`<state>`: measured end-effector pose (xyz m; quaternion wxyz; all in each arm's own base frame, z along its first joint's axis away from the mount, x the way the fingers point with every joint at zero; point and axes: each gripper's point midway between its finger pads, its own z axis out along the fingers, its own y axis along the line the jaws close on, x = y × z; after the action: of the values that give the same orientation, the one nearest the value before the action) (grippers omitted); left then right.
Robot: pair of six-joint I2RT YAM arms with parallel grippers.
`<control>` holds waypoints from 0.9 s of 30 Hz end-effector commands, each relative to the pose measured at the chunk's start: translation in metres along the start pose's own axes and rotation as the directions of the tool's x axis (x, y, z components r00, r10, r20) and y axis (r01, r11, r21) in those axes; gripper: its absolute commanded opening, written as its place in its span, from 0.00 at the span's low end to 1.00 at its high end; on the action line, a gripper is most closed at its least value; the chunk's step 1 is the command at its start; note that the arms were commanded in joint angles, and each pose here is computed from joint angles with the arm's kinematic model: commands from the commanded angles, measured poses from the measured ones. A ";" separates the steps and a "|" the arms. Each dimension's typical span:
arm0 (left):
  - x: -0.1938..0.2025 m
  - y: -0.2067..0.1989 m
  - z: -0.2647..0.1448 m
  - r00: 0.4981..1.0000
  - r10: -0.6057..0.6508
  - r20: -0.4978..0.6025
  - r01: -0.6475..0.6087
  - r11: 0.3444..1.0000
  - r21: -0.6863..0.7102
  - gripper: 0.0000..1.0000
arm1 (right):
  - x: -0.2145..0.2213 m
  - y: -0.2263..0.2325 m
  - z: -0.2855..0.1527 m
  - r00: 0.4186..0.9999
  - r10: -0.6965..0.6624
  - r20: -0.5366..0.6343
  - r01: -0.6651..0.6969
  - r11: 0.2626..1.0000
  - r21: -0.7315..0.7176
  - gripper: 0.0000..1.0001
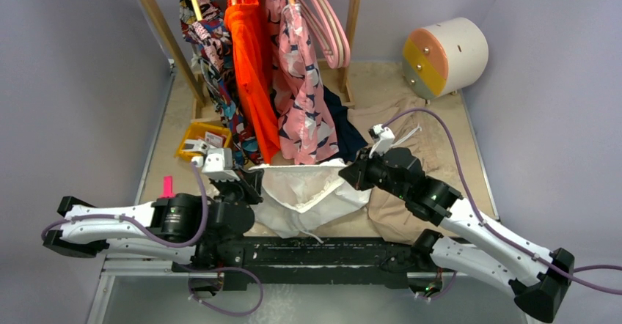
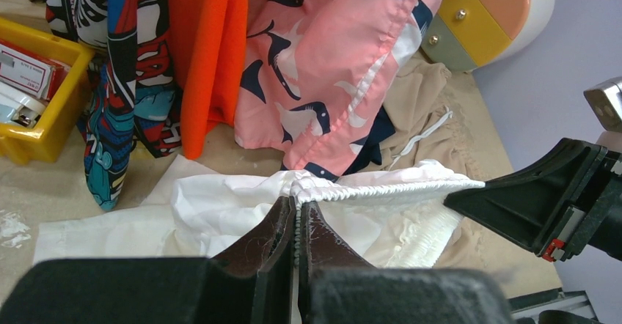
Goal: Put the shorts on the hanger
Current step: Adjust the shorts at the center of the board.
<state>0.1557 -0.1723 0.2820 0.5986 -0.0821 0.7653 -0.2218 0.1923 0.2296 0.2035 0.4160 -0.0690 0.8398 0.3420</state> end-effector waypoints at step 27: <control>0.061 0.023 0.038 0.998 0.044 -0.044 -0.052 0.975 -0.215 0.00 | 0.036 -0.024 0.040 1.000 0.004 0.001 -0.004 1.000 -0.009 0.38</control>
<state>0.1748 -0.1965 0.2076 0.5697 -0.0982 0.8066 -0.1229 0.1954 0.2367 0.1299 0.3831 -0.0577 0.8610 0.3295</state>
